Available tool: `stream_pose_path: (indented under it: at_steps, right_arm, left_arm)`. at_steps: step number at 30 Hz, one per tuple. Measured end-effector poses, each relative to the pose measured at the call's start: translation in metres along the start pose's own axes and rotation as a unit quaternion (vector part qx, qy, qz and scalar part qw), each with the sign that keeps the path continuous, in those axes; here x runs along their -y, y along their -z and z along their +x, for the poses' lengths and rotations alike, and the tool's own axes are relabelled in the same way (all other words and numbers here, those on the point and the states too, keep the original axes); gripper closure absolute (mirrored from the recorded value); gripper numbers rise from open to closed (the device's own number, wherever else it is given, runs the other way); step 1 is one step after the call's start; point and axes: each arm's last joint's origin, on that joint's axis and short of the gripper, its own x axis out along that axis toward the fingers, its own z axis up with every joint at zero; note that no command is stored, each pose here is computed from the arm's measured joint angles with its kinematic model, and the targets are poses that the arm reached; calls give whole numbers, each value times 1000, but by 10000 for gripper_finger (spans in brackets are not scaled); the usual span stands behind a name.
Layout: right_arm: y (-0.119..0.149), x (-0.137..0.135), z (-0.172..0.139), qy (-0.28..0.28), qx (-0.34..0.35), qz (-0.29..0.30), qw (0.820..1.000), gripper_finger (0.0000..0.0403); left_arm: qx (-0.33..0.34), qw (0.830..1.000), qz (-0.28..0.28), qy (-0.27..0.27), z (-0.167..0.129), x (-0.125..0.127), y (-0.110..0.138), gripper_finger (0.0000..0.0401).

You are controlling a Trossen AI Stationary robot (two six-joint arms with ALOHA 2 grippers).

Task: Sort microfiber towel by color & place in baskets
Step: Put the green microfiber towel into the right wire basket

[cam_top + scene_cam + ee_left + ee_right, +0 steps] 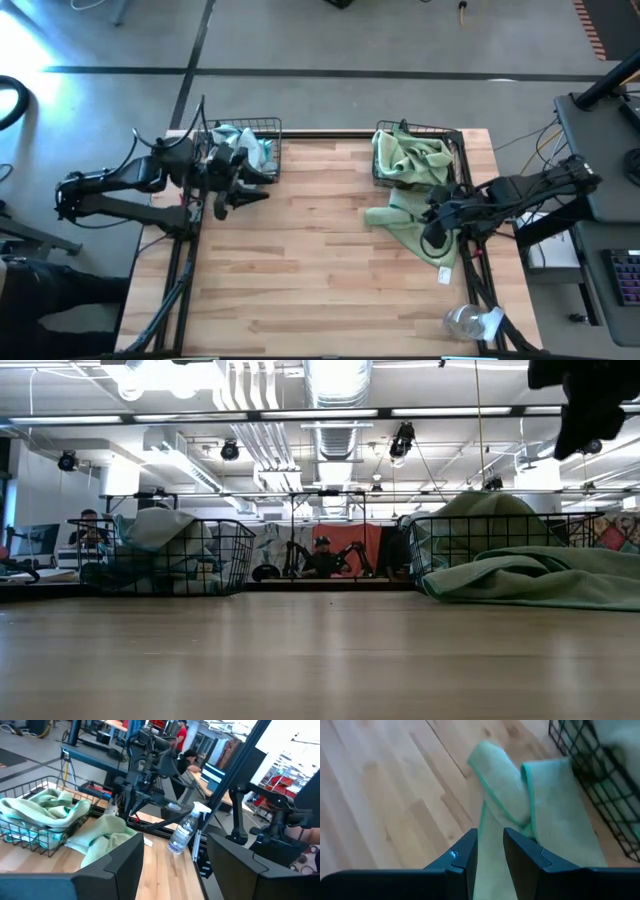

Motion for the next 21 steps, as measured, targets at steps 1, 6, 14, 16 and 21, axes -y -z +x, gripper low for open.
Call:
stream_pose_path:
  at_steps: [1, 6, 14, 16, 21]
  right_arm:
    - [2, 1, 3, 3, -7, 1, 1000, 314]
    - [12, 5, 19, 29, -30, 8, 999, 314]
    - [19, 9, 30, 49, -47, 23, 997, 314]
    - [20, 9, 34, 56, -51, 25, 997, 314]
    - [25, 9, 47, 84, -73, 20, 994, 314]
  left_arm:
    - [-4, 1000, 0, 1, 2, 0, 0, 201]
    - [-20, 1000, -1, 10, 12, 2, 4, 200]
    - [-41, 999, -2, 30, 22, 9, 11, 200]
    - [-46, 998, -5, 33, 25, 10, 13, 200]
    - [-57, 997, -8, 41, 31, 13, 17, 200]
